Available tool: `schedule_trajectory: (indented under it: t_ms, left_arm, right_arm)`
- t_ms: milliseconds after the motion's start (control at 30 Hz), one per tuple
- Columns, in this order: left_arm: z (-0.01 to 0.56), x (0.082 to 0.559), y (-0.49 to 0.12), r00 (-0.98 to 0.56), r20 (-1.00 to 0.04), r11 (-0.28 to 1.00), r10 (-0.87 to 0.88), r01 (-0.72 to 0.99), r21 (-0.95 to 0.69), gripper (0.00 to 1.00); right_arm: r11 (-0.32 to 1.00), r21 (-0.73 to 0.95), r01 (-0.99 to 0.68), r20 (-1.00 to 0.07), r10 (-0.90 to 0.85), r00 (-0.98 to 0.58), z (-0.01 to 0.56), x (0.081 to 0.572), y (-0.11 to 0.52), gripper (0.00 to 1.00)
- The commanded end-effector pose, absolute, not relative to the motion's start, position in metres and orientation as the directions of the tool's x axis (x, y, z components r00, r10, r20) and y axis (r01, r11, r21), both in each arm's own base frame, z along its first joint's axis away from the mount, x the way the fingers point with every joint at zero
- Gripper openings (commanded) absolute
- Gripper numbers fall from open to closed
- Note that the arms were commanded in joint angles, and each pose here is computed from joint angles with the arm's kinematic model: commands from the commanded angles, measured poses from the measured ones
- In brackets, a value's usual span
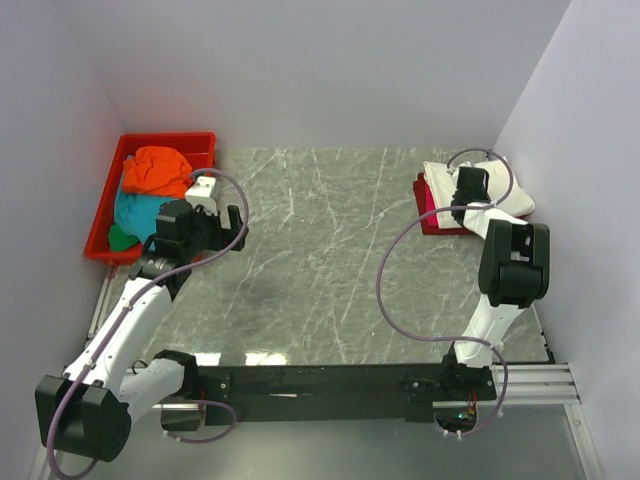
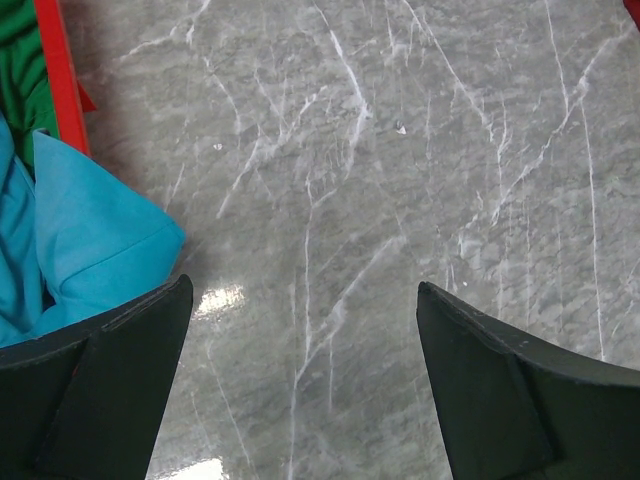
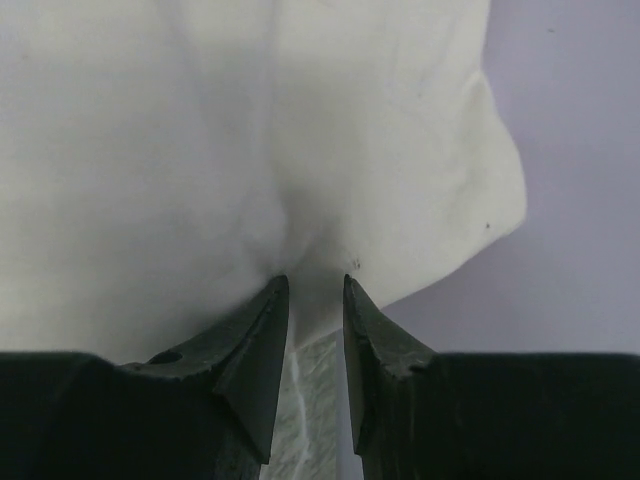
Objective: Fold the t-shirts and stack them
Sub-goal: Neatly place the folded tshirt to the corner
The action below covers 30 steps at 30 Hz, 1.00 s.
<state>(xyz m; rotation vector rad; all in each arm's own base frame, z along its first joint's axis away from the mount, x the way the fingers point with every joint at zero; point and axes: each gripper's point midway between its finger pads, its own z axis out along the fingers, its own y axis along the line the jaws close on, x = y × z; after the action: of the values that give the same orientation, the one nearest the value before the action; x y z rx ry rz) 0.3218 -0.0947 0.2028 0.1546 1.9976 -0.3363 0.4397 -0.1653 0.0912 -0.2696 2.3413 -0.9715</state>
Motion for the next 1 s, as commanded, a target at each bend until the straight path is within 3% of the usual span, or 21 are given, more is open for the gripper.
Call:
schedule_trajectory:
  t_ms: [0, 100, 267, 400, 667, 967]
  left_arm:
    - [0.218, 0.326, -0.098, -0.407, -0.912, 0.945, -0.046, 0.278, -0.171, 0.99]
    - [0.216, 0.326, -0.099, -0.415, -0.909, 0.944, -0.042, 0.281, -0.172, 0.99]
    - [0.215, 0.326, -0.101, -0.42, -0.906, 0.941, -0.041, 0.29, -0.177, 0.99]
    - [0.216, 0.326, -0.101, -0.417, -0.908, 0.941, -0.039, 0.291, -0.174, 1.0]
    - [0.218, 0.325, -0.101, -0.411, -0.911, 0.939, -0.037, 0.298, -0.172, 0.99]
    - [0.218, 0.324, -0.103, -0.413, -0.91, 0.936, -0.036, 0.305, -0.176, 0.99]
  right_arm:
    - [0.673, -0.739, 0.033, -0.417, -0.418, -0.808, 0.1, 0.45, -0.168, 0.36]
    - [0.669, -0.742, 0.047, -0.412, -0.399, -0.819, 0.093, 0.447, -0.172, 0.36]
    - [0.67, -0.712, 0.21, -0.547, -0.341, -0.765, 0.155, 0.456, -0.19, 0.36]
    - [0.648, -0.717, 0.256, -0.567, -0.329, -0.755, 0.183, 0.457, -0.205, 0.36]
    - [0.565, -0.786, 0.253, -0.477, -0.293, -0.829, 0.153, 0.462, -0.244, 0.36]
    - [0.603, -0.782, 0.158, -0.375, -0.253, -0.892, 0.098, 0.45, -0.252, 0.35]
